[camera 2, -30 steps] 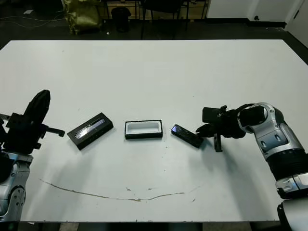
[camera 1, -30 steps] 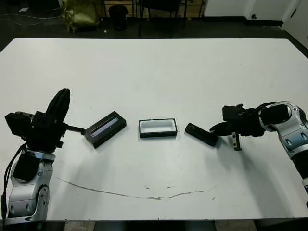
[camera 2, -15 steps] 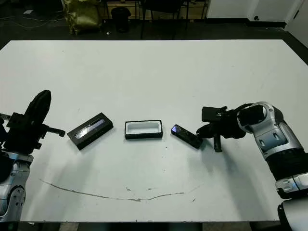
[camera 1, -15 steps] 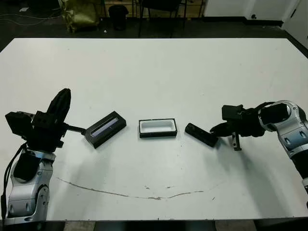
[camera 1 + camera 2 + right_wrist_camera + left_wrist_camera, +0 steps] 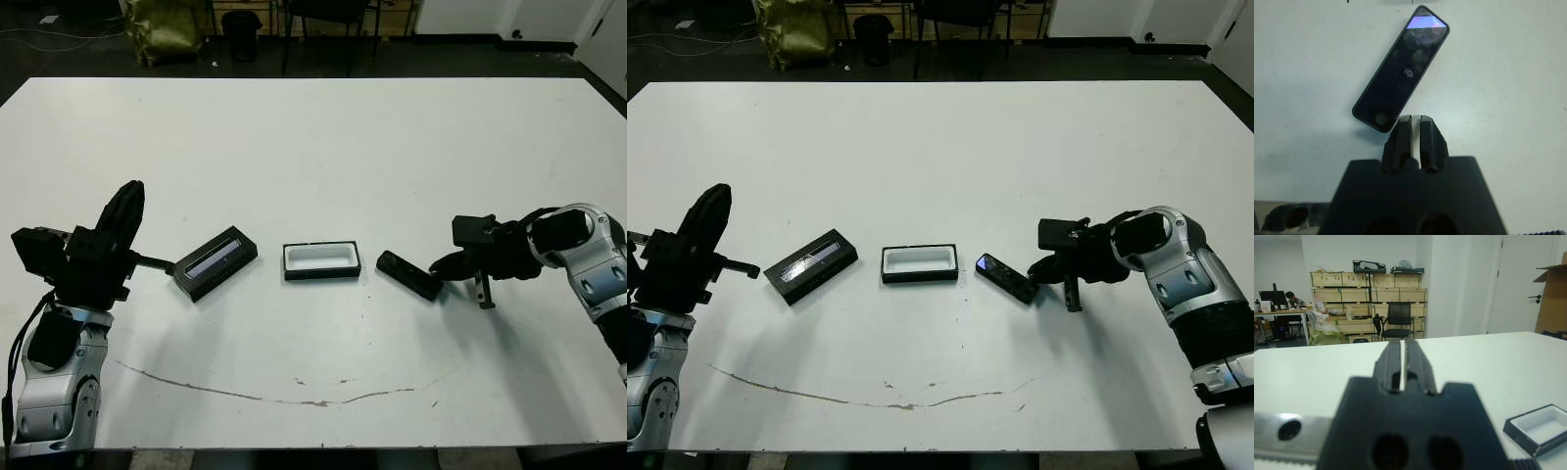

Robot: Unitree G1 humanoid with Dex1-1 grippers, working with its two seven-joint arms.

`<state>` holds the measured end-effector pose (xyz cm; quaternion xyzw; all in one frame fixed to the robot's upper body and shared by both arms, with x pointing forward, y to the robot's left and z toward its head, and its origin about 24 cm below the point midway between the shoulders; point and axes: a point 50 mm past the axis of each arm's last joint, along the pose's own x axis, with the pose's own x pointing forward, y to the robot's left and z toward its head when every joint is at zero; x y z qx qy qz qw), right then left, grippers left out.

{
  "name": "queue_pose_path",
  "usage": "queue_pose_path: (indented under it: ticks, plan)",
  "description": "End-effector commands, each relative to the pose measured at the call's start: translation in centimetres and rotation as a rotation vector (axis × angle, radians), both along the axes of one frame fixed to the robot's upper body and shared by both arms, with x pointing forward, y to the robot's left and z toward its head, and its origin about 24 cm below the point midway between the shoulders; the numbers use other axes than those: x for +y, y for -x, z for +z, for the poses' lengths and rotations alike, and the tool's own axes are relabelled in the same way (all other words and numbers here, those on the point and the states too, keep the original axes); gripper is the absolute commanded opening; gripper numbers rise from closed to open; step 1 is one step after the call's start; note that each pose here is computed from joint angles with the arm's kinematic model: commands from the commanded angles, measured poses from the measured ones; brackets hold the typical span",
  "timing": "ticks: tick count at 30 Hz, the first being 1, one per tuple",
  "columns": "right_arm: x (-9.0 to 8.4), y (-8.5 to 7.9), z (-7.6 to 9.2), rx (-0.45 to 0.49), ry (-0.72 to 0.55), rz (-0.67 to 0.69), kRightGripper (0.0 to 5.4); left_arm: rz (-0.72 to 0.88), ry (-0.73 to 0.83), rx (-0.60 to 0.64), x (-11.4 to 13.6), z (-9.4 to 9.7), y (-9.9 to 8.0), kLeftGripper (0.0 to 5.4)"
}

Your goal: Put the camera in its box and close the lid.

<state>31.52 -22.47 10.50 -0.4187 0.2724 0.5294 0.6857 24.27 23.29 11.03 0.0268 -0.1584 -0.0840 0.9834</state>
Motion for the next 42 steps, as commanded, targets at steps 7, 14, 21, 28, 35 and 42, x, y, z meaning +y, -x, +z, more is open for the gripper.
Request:
queue_pose_path:
  ticks: [7,14,21,28,35,42]
  plan:
    - [-4.5,-1.1,-0.1,-0.334,-0.145,-0.374,0.01,0.001,-0.005,0.033,0.1,-0.6,0.2,0.0]
    - [-5.3,-0.5,0.6,-0.485,-0.387,-0.579,0.01,-0.005,-0.002,0.04,0.0,-0.7,0.2,0.0]
    - [-3.8,1.8,1.2,-0.494,-0.638,-0.661,0.01,-0.002,-0.01,0.039,0.0,-0.8,0.3,0.0]
    - [-1.0,5.0,0.8,-0.34,-0.76,-0.677,0.01,0.0,-0.007,0.042,-0.1,-0.7,0.3,0.0]
    - [0.6,7.2,0.3,-0.278,-0.799,-0.606,0.01,-0.001,-0.007,0.032,-0.1,-0.7,0.2,0.0]
    - [1.2,8.4,-0.7,-0.326,-0.736,-0.48,0.01,0.0,-0.002,0.045,-0.2,-0.7,0.3,0.0]
